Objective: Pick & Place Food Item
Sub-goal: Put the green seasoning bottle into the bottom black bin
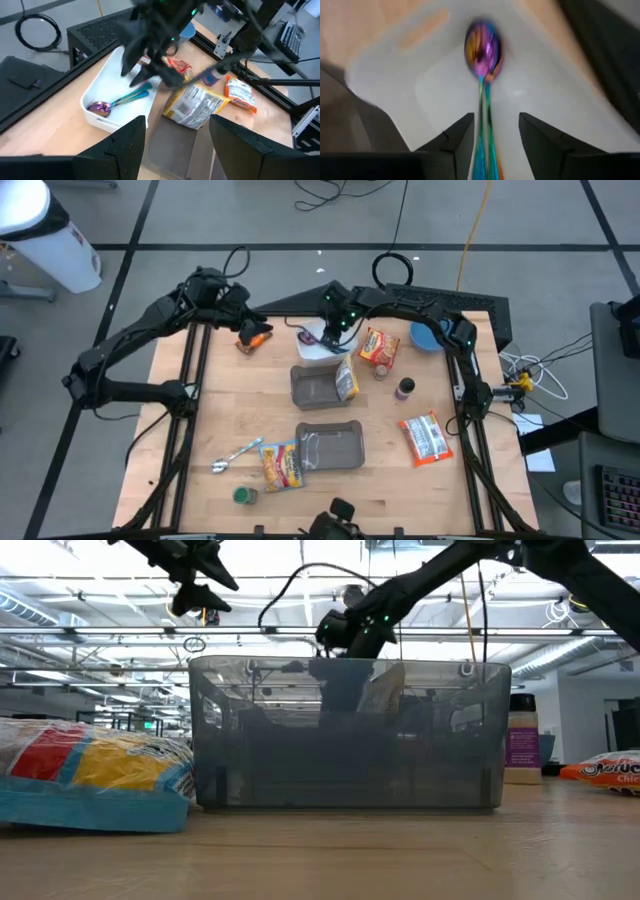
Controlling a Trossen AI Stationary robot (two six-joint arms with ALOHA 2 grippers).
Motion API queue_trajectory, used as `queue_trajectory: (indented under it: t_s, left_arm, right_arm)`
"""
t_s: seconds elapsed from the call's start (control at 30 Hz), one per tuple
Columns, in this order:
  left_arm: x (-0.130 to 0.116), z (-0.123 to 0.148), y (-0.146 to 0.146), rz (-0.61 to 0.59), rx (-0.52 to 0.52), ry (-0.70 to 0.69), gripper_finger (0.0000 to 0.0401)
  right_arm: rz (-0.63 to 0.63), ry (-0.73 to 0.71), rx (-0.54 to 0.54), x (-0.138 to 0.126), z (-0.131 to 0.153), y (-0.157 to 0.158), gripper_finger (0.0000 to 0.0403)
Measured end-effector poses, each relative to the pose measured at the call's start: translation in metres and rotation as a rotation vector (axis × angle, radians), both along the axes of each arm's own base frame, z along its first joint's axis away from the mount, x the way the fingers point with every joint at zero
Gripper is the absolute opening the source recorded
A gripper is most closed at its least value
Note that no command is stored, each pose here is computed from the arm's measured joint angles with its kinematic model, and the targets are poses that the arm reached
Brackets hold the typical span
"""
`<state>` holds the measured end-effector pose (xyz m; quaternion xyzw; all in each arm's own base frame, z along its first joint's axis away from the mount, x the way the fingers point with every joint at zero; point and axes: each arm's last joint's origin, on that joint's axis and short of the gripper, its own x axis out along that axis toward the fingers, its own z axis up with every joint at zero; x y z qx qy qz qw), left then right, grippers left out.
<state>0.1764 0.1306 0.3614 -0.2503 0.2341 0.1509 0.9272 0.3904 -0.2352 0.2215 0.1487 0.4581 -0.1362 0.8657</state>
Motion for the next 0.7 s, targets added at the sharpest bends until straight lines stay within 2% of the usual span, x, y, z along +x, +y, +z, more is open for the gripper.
queue_trajectory:
  t_s: [0.23, 0.47, 0.6, 0.7]
  left_arm:
    - [-0.025, 0.001, -0.011, 0.078, -0.024, 0.088, 0.023]
    - [-0.051, 0.002, -0.029, 0.187, -0.06, 0.186, 0.023]
    - [-0.057, 0.002, -0.037, 0.19, -0.094, 0.198, 0.023]
    - [-0.058, 0.0, -0.043, 0.171, -0.119, 0.225, 0.023]
  right_arm:
    - [-0.088, -0.165, 0.004, -0.016, 0.051, -0.002, 0.0167]
    - [-0.024, -0.389, 0.051, -0.021, 0.102, 0.019, 0.0161]
    - [0.03, -0.465, 0.031, -0.016, 0.11, 0.043, 0.0161]
    - [0.039, -0.502, 0.066, -0.017, 0.103, 0.064, 0.016]
